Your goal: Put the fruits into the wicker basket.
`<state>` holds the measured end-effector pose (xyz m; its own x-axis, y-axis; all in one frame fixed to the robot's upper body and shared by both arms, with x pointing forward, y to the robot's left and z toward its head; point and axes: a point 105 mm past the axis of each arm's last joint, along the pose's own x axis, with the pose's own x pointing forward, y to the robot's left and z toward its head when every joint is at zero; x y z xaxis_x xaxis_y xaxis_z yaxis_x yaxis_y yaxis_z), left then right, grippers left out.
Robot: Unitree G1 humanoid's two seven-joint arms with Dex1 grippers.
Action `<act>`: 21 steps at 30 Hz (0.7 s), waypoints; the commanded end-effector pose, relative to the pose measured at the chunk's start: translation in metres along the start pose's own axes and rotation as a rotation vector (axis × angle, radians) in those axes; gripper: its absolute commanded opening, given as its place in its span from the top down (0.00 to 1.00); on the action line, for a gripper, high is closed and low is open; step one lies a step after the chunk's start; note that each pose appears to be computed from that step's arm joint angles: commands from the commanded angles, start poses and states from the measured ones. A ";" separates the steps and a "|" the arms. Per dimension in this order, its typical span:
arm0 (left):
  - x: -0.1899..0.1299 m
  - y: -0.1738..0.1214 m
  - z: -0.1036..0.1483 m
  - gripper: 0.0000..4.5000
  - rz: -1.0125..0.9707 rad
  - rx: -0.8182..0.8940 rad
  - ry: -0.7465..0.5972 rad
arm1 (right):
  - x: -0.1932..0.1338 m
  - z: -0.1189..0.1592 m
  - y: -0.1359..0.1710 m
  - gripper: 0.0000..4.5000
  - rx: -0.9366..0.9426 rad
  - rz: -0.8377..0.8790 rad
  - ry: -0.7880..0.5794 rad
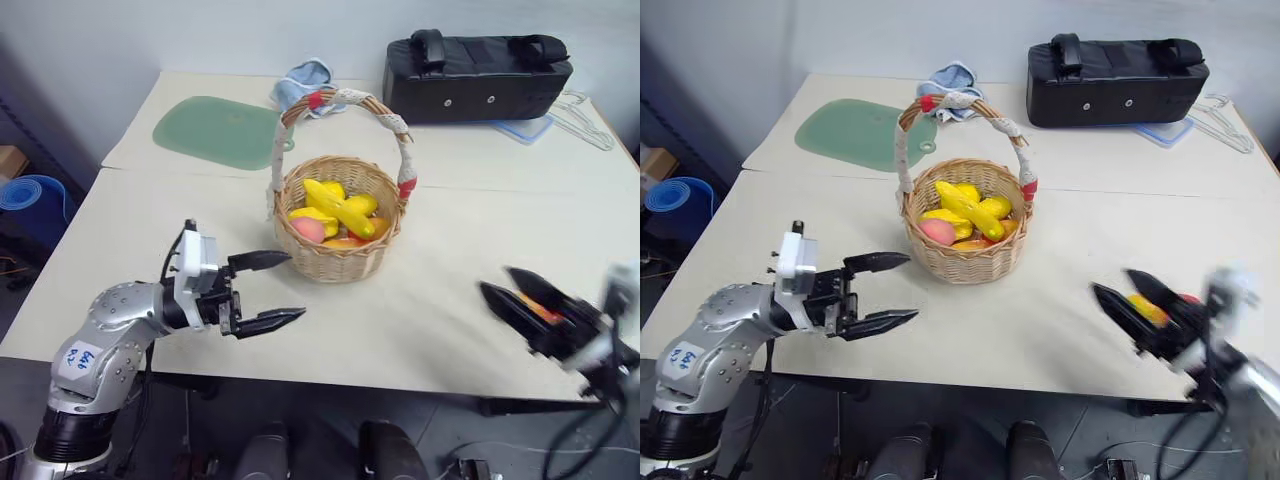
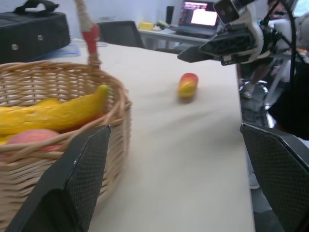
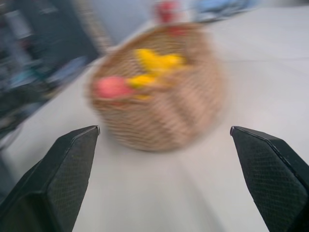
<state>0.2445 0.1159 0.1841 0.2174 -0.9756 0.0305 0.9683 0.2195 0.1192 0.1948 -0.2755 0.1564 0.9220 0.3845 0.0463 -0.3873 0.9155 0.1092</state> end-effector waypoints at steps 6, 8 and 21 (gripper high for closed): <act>0.008 0.009 -0.002 0.00 -0.085 0.051 0.021 | -0.114 -0.035 -0.028 0.00 -0.404 -0.229 0.161; 0.009 0.011 -0.001 0.00 -0.092 0.050 0.021 | -0.128 -0.046 -0.031 0.00 -0.429 -0.261 0.200; 0.006 0.013 -0.003 0.00 -0.084 0.097 0.055 | -0.037 -0.007 -0.060 0.00 -0.688 0.161 0.294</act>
<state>0.2614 0.1145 0.1776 0.1560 -0.9872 -0.0343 0.9736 0.1477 0.1742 0.1755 -0.3457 0.1411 0.8821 0.4147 -0.2236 -0.4667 0.7043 -0.5349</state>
